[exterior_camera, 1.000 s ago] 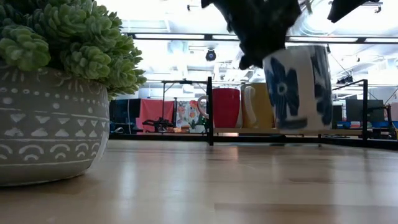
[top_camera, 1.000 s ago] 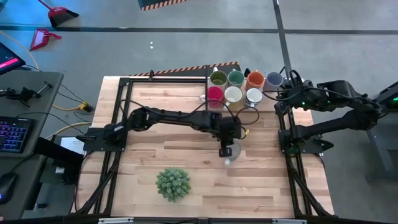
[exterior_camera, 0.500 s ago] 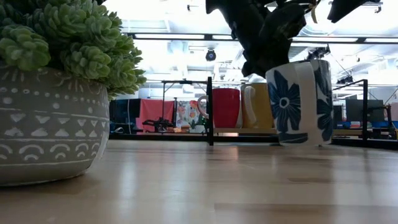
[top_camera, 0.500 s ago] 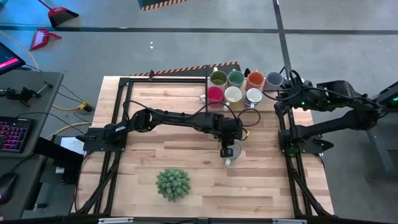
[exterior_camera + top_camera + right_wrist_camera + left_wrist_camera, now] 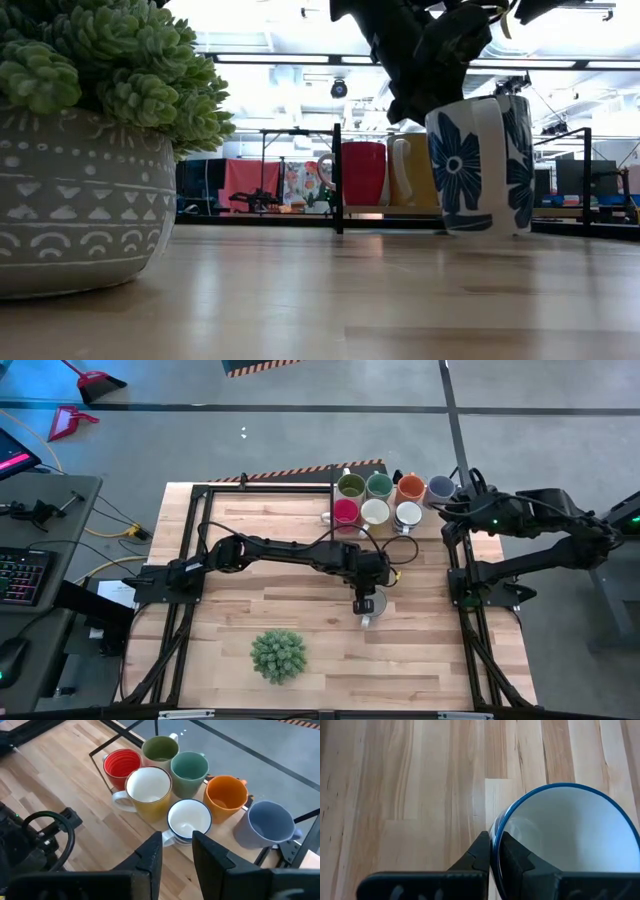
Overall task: Place coffee mugs
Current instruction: Put the white mug on the shelf
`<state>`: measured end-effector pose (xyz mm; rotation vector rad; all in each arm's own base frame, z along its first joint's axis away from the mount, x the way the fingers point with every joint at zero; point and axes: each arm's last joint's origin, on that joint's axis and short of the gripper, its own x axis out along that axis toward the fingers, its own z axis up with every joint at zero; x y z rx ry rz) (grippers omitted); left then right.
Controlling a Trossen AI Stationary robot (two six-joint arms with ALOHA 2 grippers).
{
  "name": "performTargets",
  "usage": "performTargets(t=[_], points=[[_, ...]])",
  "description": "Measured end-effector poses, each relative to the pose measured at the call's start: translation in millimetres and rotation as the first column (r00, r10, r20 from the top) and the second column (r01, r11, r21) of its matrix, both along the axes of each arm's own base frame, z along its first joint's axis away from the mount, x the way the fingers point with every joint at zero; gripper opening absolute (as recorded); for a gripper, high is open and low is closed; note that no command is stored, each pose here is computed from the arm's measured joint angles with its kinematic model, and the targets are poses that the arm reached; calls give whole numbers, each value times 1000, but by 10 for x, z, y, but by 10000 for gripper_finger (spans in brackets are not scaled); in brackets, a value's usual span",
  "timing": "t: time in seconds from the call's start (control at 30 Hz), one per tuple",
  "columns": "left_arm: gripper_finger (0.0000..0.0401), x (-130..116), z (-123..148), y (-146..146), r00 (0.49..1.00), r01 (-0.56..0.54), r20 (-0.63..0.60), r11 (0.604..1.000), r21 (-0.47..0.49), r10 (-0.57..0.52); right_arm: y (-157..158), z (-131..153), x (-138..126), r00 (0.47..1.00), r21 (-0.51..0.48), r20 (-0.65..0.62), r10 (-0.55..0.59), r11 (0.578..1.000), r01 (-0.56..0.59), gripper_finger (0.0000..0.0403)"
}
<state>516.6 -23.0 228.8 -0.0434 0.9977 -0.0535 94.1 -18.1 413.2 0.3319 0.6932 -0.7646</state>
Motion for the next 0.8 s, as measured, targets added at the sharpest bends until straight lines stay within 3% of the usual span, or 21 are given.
performTargets(t=[0.37,0.53,0.8], points=[[7,-7,-5,2,999,45,-6,998,35,-45,8,-3,3,1000,24,1,19,1000,-19,85],[7,11,-43,25,1000,-23,-10,1000,18,23,8,-4,3,1000,36,12,4,999,-5,85],[7,18,-80,9,1000,8,-16,999,31,-8,10,-5,2,1000,40,9,13,999,-13,85]])
